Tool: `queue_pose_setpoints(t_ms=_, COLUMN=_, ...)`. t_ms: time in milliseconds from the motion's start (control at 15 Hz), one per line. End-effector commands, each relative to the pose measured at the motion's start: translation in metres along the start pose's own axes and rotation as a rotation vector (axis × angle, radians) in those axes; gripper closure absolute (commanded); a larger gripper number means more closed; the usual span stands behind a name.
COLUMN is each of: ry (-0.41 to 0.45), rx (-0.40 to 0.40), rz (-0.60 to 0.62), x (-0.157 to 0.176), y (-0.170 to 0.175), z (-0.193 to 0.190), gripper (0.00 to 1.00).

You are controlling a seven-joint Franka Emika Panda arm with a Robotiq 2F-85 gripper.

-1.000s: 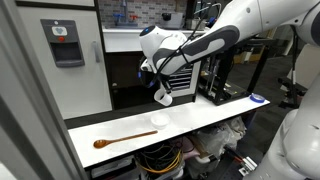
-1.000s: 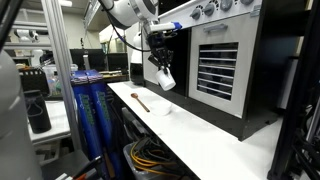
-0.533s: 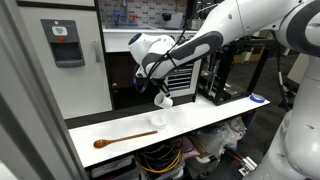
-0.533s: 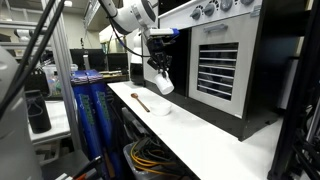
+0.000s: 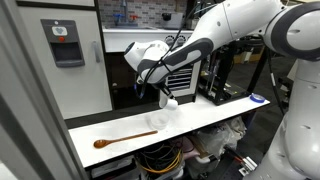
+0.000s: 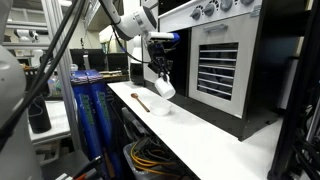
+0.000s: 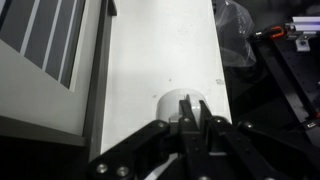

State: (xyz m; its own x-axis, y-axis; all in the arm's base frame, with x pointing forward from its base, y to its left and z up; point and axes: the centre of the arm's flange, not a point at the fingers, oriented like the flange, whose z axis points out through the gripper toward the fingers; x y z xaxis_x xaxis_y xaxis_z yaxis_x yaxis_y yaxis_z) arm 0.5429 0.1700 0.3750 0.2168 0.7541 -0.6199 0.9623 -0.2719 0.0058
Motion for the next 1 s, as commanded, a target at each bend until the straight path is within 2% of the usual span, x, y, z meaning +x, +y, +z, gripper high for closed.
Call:
queue_pose_setpoints(t_ms=0, ry=-0.067, rx=0.008, rz=-0.04, x=0.015, y=0.008, z=-0.001, gripper=0.98)
queue_pose_setpoints(t_ms=533, ry=-0.153, rx=-0.038, rz=-0.11, x=0.048, y=0.011, z=0.001, gripper=0.98)
queue_pose_setpoints(t_ms=933, ry=-0.218, rx=-0.034, rz=-0.169, x=0.057, y=0.01, z=0.005, gripper=0.98)
